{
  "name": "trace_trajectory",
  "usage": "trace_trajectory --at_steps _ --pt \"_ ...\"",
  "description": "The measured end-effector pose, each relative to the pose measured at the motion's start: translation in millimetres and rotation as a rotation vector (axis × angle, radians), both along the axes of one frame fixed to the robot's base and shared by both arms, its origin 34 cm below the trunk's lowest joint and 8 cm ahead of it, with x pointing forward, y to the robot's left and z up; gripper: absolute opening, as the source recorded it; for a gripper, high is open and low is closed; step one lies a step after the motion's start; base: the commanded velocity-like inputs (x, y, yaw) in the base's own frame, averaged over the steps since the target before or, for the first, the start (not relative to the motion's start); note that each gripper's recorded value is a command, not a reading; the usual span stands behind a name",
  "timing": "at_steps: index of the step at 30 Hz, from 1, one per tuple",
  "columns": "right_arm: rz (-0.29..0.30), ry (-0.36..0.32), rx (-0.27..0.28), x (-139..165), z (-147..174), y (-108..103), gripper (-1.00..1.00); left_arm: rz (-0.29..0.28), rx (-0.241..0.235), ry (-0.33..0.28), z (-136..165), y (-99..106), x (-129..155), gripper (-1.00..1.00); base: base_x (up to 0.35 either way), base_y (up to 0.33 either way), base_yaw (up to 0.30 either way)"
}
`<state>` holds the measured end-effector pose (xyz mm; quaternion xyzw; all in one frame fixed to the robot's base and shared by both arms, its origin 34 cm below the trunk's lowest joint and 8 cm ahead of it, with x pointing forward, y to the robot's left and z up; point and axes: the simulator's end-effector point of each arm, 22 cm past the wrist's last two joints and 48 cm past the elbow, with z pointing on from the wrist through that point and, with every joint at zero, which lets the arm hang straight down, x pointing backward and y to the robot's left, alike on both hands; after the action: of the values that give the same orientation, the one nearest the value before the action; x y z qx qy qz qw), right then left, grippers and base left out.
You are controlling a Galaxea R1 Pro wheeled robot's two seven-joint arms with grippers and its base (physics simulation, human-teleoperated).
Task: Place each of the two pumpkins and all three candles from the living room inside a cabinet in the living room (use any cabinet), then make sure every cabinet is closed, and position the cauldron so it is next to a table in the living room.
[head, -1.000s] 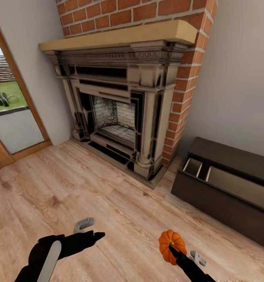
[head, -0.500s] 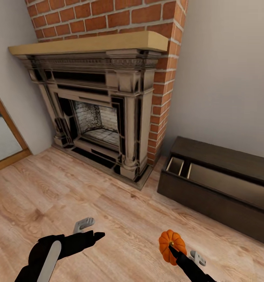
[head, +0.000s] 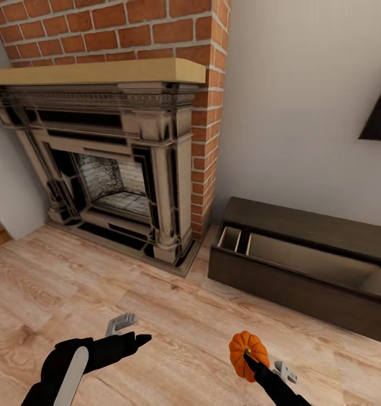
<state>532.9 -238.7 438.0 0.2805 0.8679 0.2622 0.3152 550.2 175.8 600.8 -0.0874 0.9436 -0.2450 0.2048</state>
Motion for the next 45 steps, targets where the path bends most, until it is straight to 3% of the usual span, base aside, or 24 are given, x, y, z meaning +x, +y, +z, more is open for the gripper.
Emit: trace_trajectory --at_steps 45 --pt "0.001 -0.024 0.0 14.9 92.9 1.2 -1.0 -0.001 0.0 -0.023 93.1 -0.5 10.9 1.0 0.0 0.0 -0.254"
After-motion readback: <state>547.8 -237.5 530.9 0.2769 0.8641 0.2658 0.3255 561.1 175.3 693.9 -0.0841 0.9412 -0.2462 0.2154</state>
